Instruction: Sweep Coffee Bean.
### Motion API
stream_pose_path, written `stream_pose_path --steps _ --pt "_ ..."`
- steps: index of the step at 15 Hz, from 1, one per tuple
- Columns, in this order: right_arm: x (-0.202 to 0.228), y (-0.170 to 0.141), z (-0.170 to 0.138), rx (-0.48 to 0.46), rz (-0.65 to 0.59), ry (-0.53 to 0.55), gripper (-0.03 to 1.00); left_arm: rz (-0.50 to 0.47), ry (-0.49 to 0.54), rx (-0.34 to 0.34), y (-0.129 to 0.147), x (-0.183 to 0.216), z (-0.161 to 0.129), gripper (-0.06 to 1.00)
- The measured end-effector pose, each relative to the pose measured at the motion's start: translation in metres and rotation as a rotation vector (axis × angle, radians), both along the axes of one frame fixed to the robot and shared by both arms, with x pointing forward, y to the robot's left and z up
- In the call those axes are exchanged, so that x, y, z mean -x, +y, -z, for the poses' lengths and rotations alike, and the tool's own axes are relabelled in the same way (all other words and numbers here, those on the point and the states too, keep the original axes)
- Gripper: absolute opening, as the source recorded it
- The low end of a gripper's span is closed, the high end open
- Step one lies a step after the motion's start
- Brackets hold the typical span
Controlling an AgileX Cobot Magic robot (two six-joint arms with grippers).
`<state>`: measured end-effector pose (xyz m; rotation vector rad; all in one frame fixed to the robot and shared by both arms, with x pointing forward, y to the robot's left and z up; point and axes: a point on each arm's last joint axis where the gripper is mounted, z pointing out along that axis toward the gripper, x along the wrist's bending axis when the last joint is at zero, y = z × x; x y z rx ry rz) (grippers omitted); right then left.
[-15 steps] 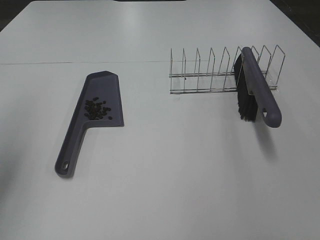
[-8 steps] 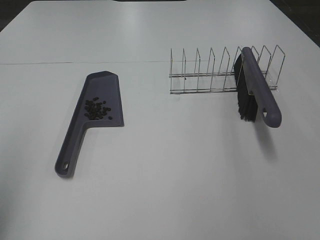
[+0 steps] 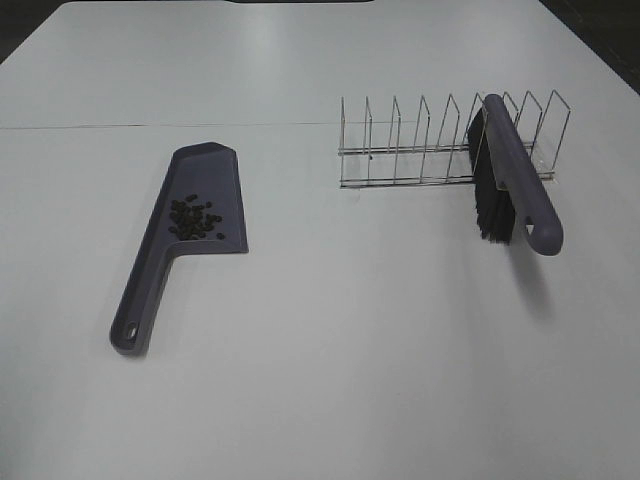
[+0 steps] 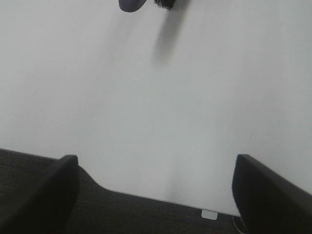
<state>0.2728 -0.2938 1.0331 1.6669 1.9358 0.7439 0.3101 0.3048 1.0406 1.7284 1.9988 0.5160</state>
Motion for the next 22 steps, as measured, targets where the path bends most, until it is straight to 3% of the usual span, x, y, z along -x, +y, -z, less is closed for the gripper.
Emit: stream_pose_path --steps 11,20,22 --pt "0.0 0.0 0.0 0.0 0.0 0.0 0.75 -0.003 -0.336 -0.064 -0.01 0.05 -0.015 0.68" --pt "0.0 0.0 0.0 0.0 0.0 0.0 0.75 0.058 -0.378 -0.06 -0.012 0.057 -0.016 0.68" --pt "0.0 0.0 0.0 0.0 0.0 0.0 0.75 0.058 -0.428 -0.068 -0.013 0.065 -0.016 0.68"
